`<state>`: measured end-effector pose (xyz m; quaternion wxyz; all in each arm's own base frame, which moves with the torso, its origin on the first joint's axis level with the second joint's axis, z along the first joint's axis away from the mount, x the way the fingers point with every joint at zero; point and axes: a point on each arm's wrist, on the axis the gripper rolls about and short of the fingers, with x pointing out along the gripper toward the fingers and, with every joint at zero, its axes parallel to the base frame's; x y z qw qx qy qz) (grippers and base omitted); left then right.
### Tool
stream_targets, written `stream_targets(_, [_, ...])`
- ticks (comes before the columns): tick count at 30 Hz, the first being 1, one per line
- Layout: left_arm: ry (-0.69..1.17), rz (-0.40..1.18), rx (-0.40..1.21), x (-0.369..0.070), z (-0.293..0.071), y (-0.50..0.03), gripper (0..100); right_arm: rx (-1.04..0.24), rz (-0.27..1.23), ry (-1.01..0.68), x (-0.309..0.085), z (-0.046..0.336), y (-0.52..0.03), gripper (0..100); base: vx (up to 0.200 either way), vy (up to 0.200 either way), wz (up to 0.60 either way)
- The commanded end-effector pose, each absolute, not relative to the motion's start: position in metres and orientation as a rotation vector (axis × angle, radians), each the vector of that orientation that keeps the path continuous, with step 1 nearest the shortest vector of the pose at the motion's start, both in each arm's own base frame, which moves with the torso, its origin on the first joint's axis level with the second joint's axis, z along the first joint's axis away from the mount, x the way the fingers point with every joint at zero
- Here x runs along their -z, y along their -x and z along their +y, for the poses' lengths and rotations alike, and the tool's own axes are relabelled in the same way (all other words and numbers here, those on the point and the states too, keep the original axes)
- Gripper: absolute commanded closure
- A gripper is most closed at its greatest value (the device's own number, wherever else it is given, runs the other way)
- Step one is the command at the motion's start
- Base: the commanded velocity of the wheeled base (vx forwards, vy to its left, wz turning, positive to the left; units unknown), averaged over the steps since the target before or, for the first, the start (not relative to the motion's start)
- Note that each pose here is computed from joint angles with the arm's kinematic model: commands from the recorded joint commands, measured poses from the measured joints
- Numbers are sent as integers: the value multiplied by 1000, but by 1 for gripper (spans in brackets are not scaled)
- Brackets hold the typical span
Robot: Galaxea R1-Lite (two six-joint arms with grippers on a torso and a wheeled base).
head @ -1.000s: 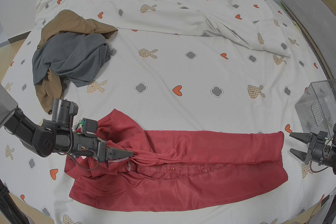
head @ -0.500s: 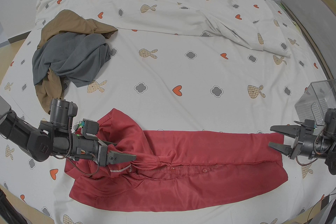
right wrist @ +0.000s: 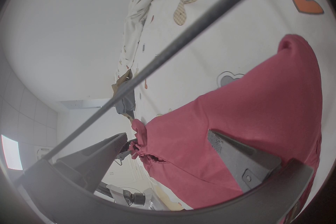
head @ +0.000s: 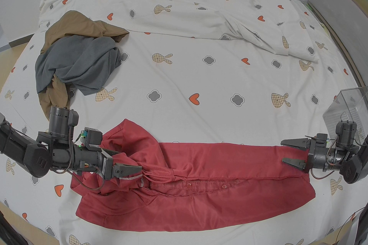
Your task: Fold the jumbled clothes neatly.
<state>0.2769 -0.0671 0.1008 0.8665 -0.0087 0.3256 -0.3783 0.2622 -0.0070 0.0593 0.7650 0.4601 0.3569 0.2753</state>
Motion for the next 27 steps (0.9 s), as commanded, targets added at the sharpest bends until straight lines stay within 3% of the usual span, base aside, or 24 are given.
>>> stream_targets(1, [12,645,780,-112,-63,-272,0,-558,819,-1031,-42,-12,-265,0,0,0,0])
stream_targets(10, [24,618,728,-118,-48,-273,0,-540,828,-1024,-35,-17,-258,0,0,0,0])
stream_targets(15, [-5,557,708,-134,-46,-261,0,-603,757,-978,-63,-10,-253,0,0,0,0])
stream_targets(22, [-304,451,510,-153,-38,-230,0,-730,634,-921,-118,9,-229,0,0,0,0])
stream_targets(27, [-428,463,501,-145,-40,-219,0,-760,563,-901,-138,9,-219,0,0,0,0])
